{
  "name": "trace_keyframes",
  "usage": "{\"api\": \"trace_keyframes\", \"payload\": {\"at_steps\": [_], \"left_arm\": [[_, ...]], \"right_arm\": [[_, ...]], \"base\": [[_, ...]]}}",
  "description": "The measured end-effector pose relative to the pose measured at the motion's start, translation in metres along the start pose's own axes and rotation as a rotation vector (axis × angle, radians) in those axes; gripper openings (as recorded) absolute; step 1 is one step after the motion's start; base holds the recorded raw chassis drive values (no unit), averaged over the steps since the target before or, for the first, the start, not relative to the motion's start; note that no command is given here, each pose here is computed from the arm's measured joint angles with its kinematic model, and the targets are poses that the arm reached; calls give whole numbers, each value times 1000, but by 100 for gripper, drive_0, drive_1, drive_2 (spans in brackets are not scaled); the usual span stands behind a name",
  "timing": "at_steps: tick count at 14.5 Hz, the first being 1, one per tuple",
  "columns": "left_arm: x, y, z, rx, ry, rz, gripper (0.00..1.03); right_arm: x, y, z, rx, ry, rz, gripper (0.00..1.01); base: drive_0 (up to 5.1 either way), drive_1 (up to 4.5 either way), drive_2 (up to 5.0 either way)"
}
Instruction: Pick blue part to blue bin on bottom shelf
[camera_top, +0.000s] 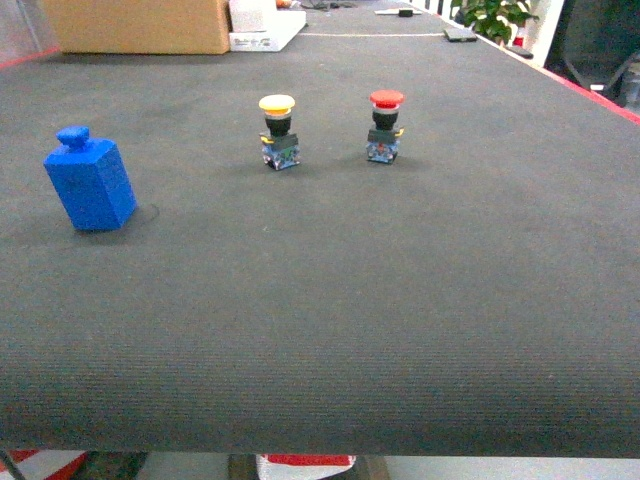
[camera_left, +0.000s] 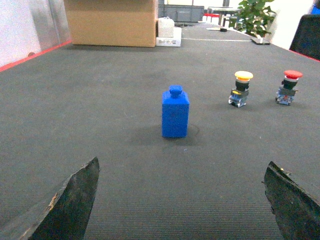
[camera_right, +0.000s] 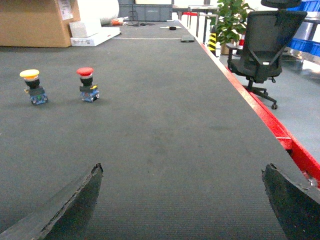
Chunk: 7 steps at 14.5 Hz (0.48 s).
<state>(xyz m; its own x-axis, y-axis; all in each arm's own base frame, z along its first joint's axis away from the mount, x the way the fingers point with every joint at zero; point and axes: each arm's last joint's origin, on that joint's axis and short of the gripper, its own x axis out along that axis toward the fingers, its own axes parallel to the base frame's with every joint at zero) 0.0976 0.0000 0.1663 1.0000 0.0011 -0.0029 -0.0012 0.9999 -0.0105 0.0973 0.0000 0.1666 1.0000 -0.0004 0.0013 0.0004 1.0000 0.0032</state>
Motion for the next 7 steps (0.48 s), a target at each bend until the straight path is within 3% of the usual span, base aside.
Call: {"api": "trace_keyframes", "payload": {"at_steps": [7], "left_arm": [[0, 0, 0, 1, -2, 0, 98]], "right_arm": [[0, 0, 0, 0, -1, 0, 98]], "base": [[0, 0, 0]]}}
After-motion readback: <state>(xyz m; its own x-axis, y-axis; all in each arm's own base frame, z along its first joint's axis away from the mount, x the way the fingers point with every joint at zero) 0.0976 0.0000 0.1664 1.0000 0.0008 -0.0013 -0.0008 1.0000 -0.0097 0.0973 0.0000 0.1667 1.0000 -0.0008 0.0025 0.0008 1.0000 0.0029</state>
